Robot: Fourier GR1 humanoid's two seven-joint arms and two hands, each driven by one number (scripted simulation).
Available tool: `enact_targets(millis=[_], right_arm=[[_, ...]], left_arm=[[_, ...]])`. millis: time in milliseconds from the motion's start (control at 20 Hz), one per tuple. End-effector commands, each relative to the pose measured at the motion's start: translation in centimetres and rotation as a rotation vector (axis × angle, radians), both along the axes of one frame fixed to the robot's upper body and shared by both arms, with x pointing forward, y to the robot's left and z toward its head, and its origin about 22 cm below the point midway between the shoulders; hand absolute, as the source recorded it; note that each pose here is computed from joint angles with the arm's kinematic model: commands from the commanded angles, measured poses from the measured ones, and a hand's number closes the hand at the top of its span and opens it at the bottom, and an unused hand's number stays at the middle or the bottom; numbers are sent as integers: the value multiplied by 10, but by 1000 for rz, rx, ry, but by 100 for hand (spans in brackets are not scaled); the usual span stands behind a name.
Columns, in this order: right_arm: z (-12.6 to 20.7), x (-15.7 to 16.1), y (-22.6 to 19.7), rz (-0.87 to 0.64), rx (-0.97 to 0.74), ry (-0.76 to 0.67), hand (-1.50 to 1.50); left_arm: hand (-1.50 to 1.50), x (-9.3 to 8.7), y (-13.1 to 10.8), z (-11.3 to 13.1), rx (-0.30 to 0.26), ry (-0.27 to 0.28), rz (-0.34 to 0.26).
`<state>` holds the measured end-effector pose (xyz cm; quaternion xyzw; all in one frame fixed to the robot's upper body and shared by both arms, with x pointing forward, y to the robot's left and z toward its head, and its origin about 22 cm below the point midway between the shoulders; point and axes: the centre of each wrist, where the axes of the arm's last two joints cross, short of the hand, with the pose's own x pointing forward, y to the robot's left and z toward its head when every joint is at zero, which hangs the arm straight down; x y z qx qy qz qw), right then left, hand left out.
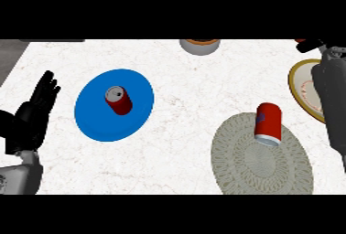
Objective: Pick the tomato from the placemat and place it in the bowl
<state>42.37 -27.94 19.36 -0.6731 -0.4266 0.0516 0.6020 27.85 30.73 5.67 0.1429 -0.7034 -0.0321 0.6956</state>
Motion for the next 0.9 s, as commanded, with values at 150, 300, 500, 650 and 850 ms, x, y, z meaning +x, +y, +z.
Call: enact_targets(millis=[150, 300, 500, 650, 850], right_arm=[[-20, -2, -75, -20, 65, -59, 150], [-19, -10, -112, -14, 73, -54, 150], [-60, -15, -129, -25, 74, -66, 150], [-68, -22, -148, -29, 71, -39, 150], [-84, -50, -188, -176, 181, 254, 150]], left_arm=[[0, 6, 5, -10, 9, -11, 1], [0, 4, 3, 0, -2, -6, -13], [0, -5, -9, 3, 5, -4, -39], [0, 4, -3, 4, 1, -11, -30], [0, 0, -8, 2, -7, -19, -33]])
